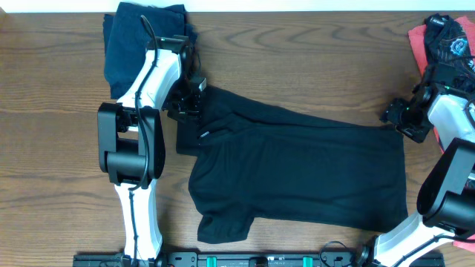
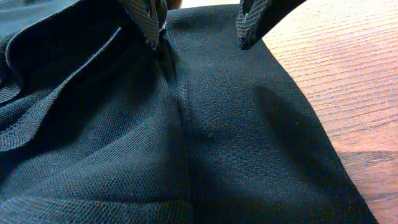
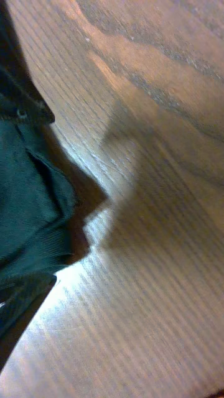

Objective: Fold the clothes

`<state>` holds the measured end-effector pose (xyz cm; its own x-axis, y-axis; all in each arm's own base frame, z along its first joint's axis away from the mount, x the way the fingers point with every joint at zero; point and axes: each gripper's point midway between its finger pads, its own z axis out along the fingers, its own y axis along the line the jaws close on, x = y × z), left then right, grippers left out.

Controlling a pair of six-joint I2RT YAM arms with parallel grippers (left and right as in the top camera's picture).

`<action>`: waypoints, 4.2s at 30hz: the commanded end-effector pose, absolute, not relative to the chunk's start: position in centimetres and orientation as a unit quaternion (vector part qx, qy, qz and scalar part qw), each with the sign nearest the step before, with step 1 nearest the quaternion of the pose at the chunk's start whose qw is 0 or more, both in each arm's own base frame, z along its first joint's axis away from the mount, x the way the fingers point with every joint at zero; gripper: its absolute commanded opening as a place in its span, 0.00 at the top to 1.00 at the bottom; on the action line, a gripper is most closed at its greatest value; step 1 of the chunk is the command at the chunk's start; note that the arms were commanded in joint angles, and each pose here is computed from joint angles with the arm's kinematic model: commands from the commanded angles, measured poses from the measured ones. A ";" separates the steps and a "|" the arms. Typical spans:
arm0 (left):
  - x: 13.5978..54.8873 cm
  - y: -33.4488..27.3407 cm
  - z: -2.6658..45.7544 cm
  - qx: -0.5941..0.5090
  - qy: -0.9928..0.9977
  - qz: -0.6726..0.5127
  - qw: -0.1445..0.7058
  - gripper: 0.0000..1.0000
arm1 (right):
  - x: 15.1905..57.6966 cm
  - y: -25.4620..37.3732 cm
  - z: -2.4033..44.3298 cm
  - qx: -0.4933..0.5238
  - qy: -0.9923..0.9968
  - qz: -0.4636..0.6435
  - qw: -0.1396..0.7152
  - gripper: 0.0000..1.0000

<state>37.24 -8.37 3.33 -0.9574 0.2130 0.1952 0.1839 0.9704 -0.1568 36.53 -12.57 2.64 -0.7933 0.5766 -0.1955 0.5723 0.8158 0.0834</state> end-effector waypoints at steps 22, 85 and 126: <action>37.0 -8.3 4.4 -0.099 -0.988 0.068 0.101 0.56 | 37.8 -12.0 -0.6 0.270 0.956 0.045 0.103 0.52; 37.1 -6.2 4.3 -0.042 -0.993 0.047 0.104 0.56 | 24.8 -12.0 6.2 0.433 0.897 -0.065 -0.063 0.99; 38.1 -18.0 10.3 -0.219 -0.950 0.221 -0.019 0.38 | 25.9 -9.7 7.4 0.383 0.923 -0.010 -0.035 0.33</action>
<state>38.56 -15.91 10.56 -0.9225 0.3674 -0.1184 0.3833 0.8363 -0.3920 25.52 -10.64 7.44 -0.6738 0.7370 0.0536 0.7344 0.6759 -0.0620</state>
